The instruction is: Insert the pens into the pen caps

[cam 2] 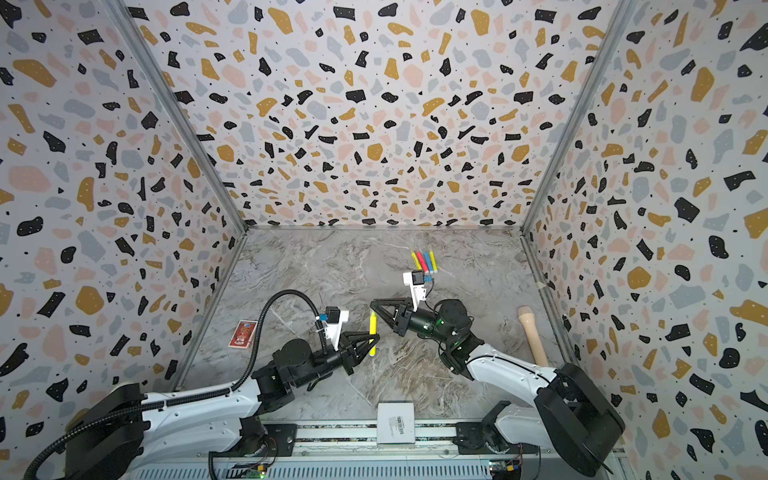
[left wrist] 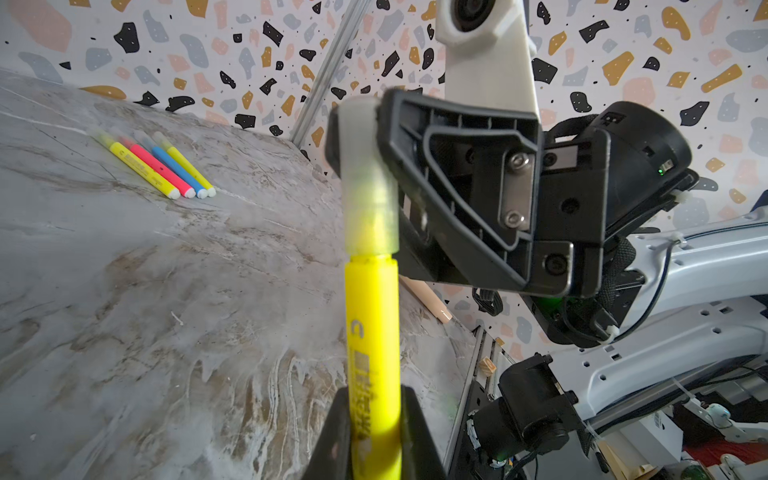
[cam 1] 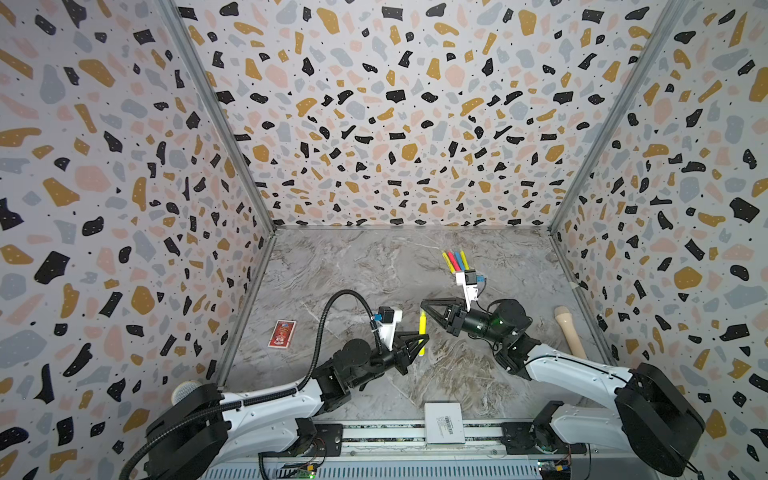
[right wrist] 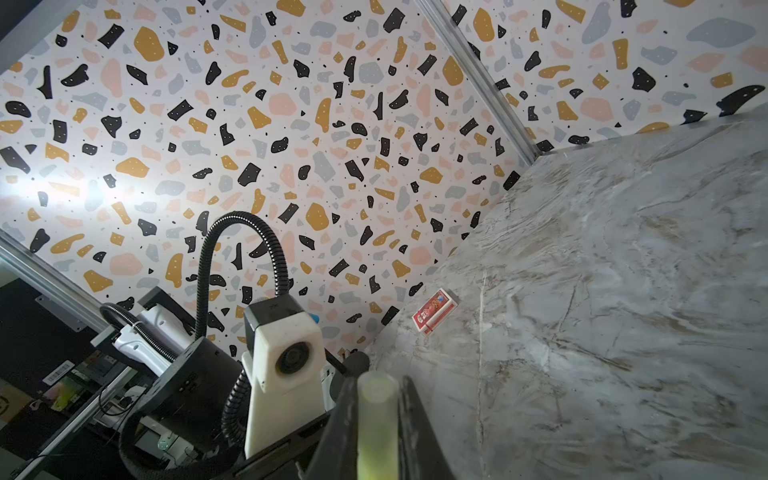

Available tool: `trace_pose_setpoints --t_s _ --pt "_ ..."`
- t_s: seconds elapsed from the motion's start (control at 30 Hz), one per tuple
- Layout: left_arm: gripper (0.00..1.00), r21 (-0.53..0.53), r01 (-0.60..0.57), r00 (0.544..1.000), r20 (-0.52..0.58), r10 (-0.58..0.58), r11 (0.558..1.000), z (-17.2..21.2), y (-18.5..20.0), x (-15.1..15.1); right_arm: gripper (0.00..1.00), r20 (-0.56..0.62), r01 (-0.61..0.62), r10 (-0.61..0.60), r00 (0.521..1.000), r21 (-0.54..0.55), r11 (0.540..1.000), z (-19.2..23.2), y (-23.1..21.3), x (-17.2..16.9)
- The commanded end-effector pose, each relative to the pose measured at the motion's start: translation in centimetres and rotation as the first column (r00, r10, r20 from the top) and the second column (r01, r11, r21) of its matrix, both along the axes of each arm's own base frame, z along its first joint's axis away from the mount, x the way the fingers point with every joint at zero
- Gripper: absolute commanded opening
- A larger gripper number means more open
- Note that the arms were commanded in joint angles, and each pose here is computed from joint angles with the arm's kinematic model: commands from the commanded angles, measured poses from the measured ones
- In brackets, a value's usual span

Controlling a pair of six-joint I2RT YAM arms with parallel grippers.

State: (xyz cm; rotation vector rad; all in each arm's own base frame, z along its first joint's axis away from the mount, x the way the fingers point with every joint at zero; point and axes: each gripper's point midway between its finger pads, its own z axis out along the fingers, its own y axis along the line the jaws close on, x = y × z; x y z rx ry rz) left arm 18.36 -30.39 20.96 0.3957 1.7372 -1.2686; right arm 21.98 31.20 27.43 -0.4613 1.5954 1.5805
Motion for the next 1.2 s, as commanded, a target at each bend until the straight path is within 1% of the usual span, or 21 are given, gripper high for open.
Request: trace_pose_setpoints --t_s 0.0,0.07,0.1,0.2,0.3,0.33,0.37,0.47,0.6,0.67,0.73,0.87,0.97,1.17 --pt "0.0 -0.112 -0.013 0.996 0.086 0.022 0.994 4.8 -0.1 0.5 0.12 0.06 -0.098 0.098 0.993 -0.013 0.995 -0.2 0.7 -3.0" --pt "0.0 -0.113 -0.015 0.996 0.091 0.025 0.993 5.0 0.0 0.5 0.16 0.067 -0.1 0.101 0.993 -0.023 0.995 -0.5 0.4 -3.4" --pt "0.0 -0.113 -0.017 0.995 0.093 0.027 0.993 5.0 0.1 0.5 0.2 0.074 -0.097 0.099 0.992 -0.029 0.995 -0.6 0.2 -3.6" --pt "0.0 -0.106 -0.019 0.995 0.094 0.029 0.994 4.8 0.1 0.5 0.35 0.098 -0.081 0.086 0.991 -0.057 0.995 -0.6 -0.2 -3.8" --pt "0.0 -0.1 -0.018 0.996 0.091 0.027 0.995 4.5 0.0 0.5 0.51 0.139 -0.041 0.051 0.989 -0.078 0.996 0.4 -0.8 -3.7" --pt "0.0 -0.1 -0.016 0.996 0.091 0.025 0.995 4.5 0.0 0.5 0.55 0.151 -0.023 0.036 0.988 -0.086 0.996 0.8 -1.0 -3.5" --pt "0.0 -0.098 -0.014 0.996 0.09 0.022 0.995 4.4 -0.1 0.5 0.58 0.157 -0.006 0.021 0.987 -0.092 0.996 1.1 -1.3 -3.3" --pt "0.0 -0.091 -0.012 0.995 0.093 0.02 0.996 4.3 -0.1 0.5 0.61 0.161 0.047 -0.033 0.986 -0.087 0.995 2.3 -2.6 -2.0" --pt "0.0 -0.082 -0.012 0.996 0.091 0.019 0.997 4.0 -0.1 0.4 0.62 0.141 0.117 -0.096 0.985 -0.147 0.982 3.2 -3.6 0.9" --pt "0.0 -0.078 -0.006 0.996 0.089 0.013 0.997 3.8 -0.2 0.4 0.61 0.158 0.121 -0.091 0.983 -0.19 0.974 3.9 -3.2 1.7" --pt "0.0 -0.075 -0.006 0.996 0.091 0.013 0.997 3.8 -0.2 0.4 0.59 0.165 0.093 -0.055 0.985 -0.226 0.97 4.5 -2.3 2.2" --pt "0.0 -0.066 -0.004 0.996 0.089 0.01 0.998 3.6 -0.3 0.4 0.52 0.16 0.022 0.023 0.987 -0.277 0.961 5.0 -0.5 2.5" --pt "0.0 -0.064 -0.002 0.996 0.089 0.008 0.998 3.6 -0.4 0.4 0.5 0.167 -0.017 0.07 0.983 -0.301 0.954 5.0 0.9 2.0" --pt "0.0 -0.06 -0.002 0.996 0.088 0.007 0.998 3.5 -0.4 0.4 0.43 0.154 -0.066 0.123 0.98 -0.333 0.941 4.1 2.6 1.2"
